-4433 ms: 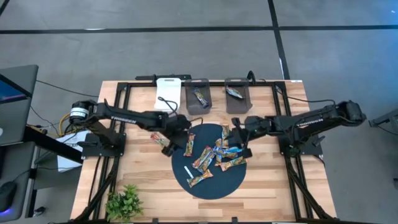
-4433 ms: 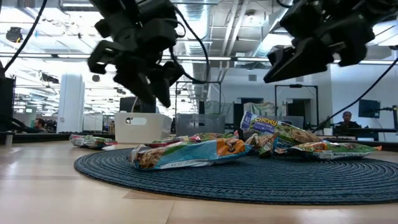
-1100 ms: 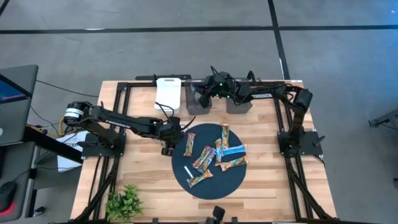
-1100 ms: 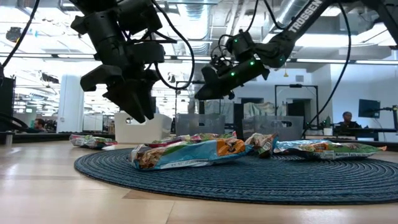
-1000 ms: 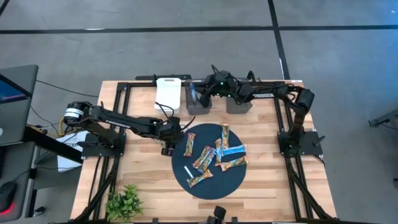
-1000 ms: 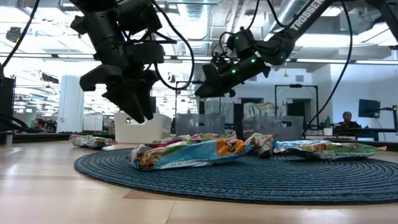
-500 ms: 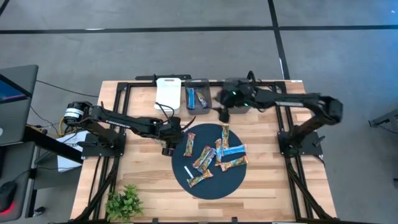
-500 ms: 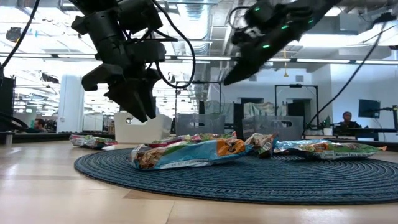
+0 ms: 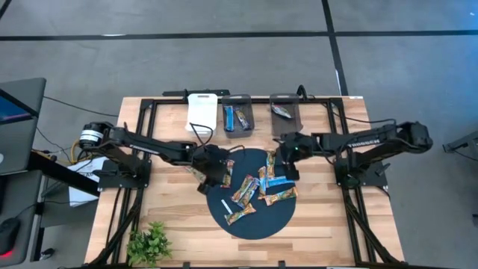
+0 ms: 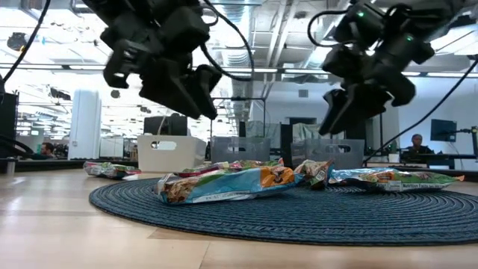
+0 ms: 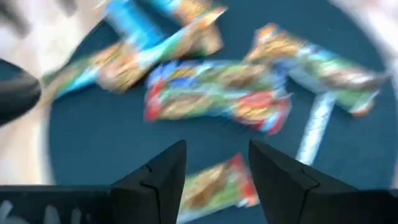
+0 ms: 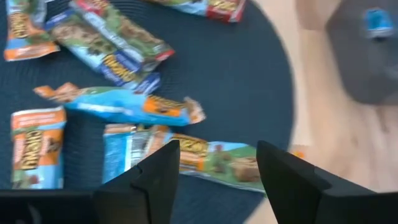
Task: Pick and place Granola Bars by type
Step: Adjust the orange granola bar
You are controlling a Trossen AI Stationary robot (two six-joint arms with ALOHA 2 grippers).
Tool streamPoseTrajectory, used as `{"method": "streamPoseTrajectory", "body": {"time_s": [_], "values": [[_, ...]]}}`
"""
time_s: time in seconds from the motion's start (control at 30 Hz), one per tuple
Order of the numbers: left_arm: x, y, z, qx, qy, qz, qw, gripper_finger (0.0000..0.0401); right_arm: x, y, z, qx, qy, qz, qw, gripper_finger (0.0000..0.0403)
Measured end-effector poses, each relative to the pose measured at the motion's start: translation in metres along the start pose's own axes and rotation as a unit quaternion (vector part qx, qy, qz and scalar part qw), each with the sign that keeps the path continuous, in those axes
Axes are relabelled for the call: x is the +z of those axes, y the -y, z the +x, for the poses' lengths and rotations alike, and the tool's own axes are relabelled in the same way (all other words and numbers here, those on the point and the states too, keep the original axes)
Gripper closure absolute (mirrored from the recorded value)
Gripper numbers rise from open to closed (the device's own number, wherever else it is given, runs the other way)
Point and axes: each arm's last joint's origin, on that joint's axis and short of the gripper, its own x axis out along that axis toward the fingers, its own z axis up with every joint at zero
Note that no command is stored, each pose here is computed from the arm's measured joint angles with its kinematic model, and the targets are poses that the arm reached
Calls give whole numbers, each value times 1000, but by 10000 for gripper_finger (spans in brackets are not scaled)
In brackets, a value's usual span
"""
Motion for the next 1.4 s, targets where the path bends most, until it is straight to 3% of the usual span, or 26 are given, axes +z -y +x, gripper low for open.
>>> {"method": "streamPoseTrajectory", "body": {"time_s": [0.1, 0.23, 0.33, 0.87, 1.0, 1.27, 1.4], "values": [[-4, 1, 10, -28, 3, 38, 999, 232, -2, -9, 3, 9, 13, -12, 1000, 209], [-8, -3, 15, 21, -28, 63, 997, 232, -2, -14, 5, 14, 27, -21, 999, 221], [-10, -6, 15, 52, -45, 62, 996, 232, -1, -13, 8, 11, 33, -21, 999, 229], [-17, -5, 14, 64, -87, 29, 994, 232, -11, -23, 58, 28, -33, -59, 997, 260], [-18, -5, 14, 71, -95, 21, 993, 232, -4, -24, 67, 32, -37, -68, 996, 269], [-18, -6, 14, 77, -96, 17, 992, 232, 37, -30, 75, 33, 26, -166, 985, 275], [-13, -8, 14, 88, -75, 30, 993, 232, 43, -23, 66, 2, 31, -163, 986, 275]]}}
